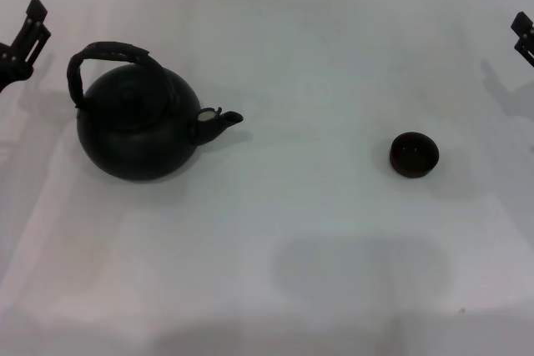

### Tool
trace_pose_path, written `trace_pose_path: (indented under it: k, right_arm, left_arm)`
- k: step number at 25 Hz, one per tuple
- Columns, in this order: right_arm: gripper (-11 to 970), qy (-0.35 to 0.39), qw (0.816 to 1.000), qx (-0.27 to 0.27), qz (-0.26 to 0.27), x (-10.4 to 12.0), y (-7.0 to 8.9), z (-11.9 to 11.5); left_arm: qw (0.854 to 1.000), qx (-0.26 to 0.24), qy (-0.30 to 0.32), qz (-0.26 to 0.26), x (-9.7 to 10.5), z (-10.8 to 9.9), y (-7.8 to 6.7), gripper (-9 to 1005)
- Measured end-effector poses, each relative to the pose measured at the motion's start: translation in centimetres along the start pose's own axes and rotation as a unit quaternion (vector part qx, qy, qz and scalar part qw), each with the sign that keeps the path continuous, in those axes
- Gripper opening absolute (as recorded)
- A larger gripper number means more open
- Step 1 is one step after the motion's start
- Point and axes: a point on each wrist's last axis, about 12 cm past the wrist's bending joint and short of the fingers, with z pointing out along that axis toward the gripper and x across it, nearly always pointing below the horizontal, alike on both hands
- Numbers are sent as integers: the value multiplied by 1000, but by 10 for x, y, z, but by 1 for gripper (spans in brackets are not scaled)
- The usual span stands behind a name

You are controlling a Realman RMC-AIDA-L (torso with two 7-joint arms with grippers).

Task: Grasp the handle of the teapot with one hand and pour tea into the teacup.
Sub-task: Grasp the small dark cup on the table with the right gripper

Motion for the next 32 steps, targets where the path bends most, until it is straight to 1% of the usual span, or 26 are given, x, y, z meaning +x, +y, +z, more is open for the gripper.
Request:
trace_pose_path:
  k: [19, 25, 28, 32]
  right_arm:
    - [765, 3, 1000, -1, -2, 0, 0, 1]
    - [764, 4, 1000, -7, -7, -2, -5, -3]
    - [764, 9, 1000, -28, -5, -7, -11, -7]
    - [765, 39, 996, -81, -6, -17, -20, -11]
  left_arm:
    - [1000, 3, -1, 0, 0, 0, -1, 802]
    - [1000, -2, -2, 0, 0, -2, 1, 803]
    - [1000, -5, -1, 1, 0, -5, 2, 803]
    - [1000, -10, 1, 3, 1, -9, 4, 802]
